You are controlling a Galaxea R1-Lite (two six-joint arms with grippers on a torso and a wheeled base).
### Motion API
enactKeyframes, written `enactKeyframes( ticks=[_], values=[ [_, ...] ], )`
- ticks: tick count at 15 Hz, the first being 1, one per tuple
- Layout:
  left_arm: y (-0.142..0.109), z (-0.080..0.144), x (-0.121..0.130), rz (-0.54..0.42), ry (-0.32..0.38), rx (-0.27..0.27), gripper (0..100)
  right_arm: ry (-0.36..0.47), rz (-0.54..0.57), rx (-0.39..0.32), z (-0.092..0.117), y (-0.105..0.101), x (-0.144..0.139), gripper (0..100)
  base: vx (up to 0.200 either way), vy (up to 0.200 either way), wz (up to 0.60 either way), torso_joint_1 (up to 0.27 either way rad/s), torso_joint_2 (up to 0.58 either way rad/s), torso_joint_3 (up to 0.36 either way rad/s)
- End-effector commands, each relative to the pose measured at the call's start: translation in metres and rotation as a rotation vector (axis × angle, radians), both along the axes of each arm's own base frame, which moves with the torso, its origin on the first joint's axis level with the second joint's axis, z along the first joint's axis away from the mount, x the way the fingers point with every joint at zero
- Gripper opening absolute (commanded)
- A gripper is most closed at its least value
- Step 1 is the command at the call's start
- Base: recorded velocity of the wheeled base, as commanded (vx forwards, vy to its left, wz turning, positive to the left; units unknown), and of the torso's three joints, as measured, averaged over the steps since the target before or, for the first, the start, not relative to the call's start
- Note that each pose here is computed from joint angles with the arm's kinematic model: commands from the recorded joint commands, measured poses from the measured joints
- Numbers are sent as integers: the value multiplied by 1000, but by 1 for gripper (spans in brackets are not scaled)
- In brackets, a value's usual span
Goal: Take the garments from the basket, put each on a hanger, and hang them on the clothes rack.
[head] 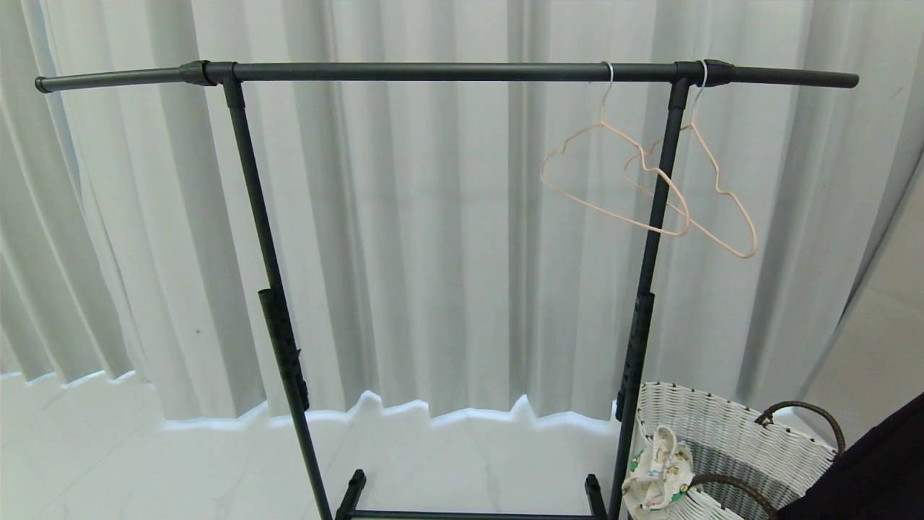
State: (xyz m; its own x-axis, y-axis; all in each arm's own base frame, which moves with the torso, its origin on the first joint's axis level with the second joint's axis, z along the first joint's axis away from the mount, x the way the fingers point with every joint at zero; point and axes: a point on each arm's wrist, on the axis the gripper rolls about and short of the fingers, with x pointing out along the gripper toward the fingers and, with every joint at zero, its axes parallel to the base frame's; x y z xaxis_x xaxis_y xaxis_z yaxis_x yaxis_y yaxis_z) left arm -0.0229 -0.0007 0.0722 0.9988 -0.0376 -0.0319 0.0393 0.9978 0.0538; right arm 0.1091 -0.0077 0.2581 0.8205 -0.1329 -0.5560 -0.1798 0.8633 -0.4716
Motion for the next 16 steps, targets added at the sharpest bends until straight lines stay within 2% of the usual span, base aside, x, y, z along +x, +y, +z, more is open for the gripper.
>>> enactKeyframes(
  ticks=[1, 6, 13, 16],
  values=[
    [0, 0, 0, -1, 2, 0, 100, -40, 4, -2, 4, 1, -11, 0, -200, 0, 0, -2, -2, 2],
    [0, 0, 0, -1, 0, 0, 100, -36, 77, 9, 3, 7, -10, 0, -200, 0, 0, 3, 3, 2],
    [0, 0, 0, -1, 0, 0, 100, 27, 159, 20, -10, 17, -4, 0, -200, 0, 0, 2, 0, 0],
    [0, 0, 0, -1, 2, 5, 100, 95, 264, 106, -21, 38, 4, 0, 0, 0, 0, 0, 0, 0]
  ],
)
